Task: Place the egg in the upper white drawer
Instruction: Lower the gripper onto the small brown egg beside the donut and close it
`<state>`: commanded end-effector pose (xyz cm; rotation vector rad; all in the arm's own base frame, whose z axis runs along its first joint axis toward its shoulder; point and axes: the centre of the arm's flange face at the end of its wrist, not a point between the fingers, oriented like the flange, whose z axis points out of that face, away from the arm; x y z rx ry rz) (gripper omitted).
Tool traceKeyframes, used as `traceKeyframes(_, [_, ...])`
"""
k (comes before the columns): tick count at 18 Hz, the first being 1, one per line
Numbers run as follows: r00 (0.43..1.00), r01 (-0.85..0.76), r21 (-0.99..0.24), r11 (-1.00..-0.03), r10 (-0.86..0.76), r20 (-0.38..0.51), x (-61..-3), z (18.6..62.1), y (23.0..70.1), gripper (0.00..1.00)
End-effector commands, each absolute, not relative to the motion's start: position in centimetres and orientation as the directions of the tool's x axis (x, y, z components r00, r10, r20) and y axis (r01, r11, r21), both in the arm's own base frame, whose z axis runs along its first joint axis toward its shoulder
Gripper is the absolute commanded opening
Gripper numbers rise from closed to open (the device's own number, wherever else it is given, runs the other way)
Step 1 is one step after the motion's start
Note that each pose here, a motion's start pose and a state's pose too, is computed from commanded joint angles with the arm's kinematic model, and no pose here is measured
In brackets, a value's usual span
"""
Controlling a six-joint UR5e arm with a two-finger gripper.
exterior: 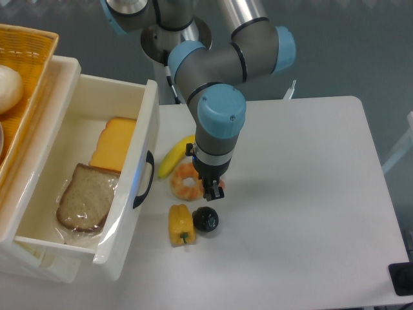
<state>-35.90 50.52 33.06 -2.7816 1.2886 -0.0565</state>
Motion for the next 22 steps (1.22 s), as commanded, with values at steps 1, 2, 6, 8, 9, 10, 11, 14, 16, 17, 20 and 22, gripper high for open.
traceKeyframes(1, [0.647,-0.760,-0.084,-0.644,-0.763,0.002,-35.9,33.1,50.5,0.14])
traceKeyframes(2, [0.647,-0.760,-0.084,-0.644,-0.763,0.000,-35.9,33.1,50.5,0.14])
traceKeyframes(6, [0.666,-0.744,-0.082,-0.663,-0.746,-0.008,-36.1,33.6,50.7,0.14])
traceKeyframes(8, [0.668,-0.742,-0.090,-0.664,-0.744,-0.020,-36.2,34.1,50.9,0.14])
traceKeyframes(9, [0.676,-0.735,-0.100,-0.671,-0.736,-0.029,-36.5,34.6,51.0,0.14])
traceKeyframes(10, [0.685,-0.727,-0.103,-0.679,-0.728,-0.033,-36.5,35.0,51.2,0.14])
traceKeyframes(11, [0.693,-0.719,-0.104,-0.687,-0.721,-0.027,-36.6,35.1,51.2,0.14])
traceKeyframes(14, [0.702,-0.711,-0.104,-0.696,-0.711,-0.043,-37.0,36.2,51.4,0.14])
traceKeyframes(16, [0.735,-0.676,-0.105,-0.730,-0.677,-0.028,-37.7,37.1,51.1,0.14])
traceKeyframes(17, [0.743,-0.667,-0.105,-0.737,-0.669,-0.023,-38.0,37.4,50.9,0.14])
traceKeyframes(20, [0.783,-0.620,-0.107,-0.777,-0.621,-0.025,-38.8,38.3,49.8,0.14])
traceKeyframes(22, [0.804,-0.593,-0.109,-0.798,-0.593,-0.031,-39.0,40.2,48.3,0.14])
